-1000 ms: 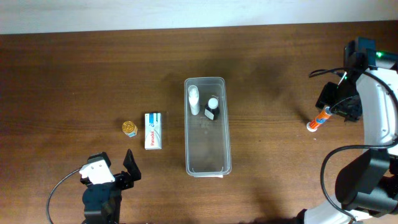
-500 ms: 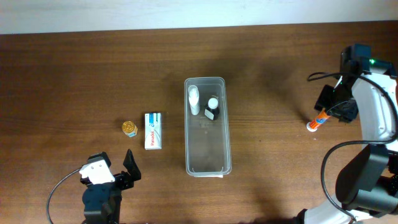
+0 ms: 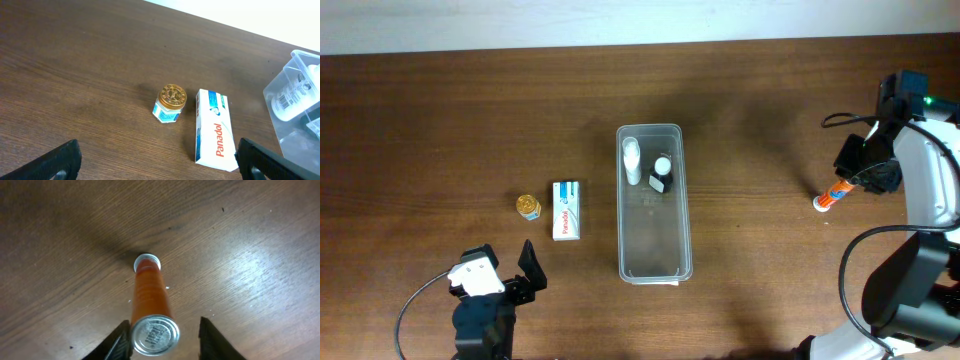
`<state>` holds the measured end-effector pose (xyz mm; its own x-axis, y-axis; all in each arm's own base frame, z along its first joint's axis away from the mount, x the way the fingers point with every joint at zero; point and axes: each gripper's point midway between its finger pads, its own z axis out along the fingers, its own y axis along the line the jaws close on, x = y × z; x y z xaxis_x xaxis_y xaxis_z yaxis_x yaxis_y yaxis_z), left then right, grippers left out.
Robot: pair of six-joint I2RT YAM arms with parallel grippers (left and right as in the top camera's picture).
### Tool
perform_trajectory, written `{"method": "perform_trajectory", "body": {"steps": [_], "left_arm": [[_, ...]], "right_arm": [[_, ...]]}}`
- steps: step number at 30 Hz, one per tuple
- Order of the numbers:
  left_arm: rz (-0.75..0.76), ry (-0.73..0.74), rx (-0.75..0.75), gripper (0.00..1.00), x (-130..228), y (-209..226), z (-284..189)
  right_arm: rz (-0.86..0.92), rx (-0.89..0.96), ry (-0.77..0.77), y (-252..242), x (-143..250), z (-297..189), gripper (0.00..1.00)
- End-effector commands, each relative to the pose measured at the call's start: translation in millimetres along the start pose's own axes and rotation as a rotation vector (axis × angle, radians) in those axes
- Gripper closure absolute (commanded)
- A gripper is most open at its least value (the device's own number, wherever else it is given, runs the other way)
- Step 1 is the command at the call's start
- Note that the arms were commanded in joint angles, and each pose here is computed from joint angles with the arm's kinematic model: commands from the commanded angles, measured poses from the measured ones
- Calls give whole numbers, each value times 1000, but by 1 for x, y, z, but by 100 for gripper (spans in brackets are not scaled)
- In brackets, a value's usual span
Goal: Pack container
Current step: 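Move the right gripper over the orange Redoxon tube and descend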
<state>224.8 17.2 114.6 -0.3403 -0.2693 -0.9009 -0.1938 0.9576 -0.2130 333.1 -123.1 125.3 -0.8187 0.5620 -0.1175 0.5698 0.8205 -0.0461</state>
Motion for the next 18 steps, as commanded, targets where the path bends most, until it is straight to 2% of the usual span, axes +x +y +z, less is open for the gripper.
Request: {"method": "perform_trajectory", "body": {"steps": [1, 15, 18], "left_arm": [[-1, -3, 4, 1, 0, 0, 0], [-1, -3, 4, 1, 0, 0, 0], [-1, -3, 4, 1, 0, 0, 0]], "right_arm": [[4, -17, 12, 2, 3, 2, 68], [4, -69, 27, 10, 6, 2, 91], [4, -69, 26, 10, 5, 1, 92]]}}
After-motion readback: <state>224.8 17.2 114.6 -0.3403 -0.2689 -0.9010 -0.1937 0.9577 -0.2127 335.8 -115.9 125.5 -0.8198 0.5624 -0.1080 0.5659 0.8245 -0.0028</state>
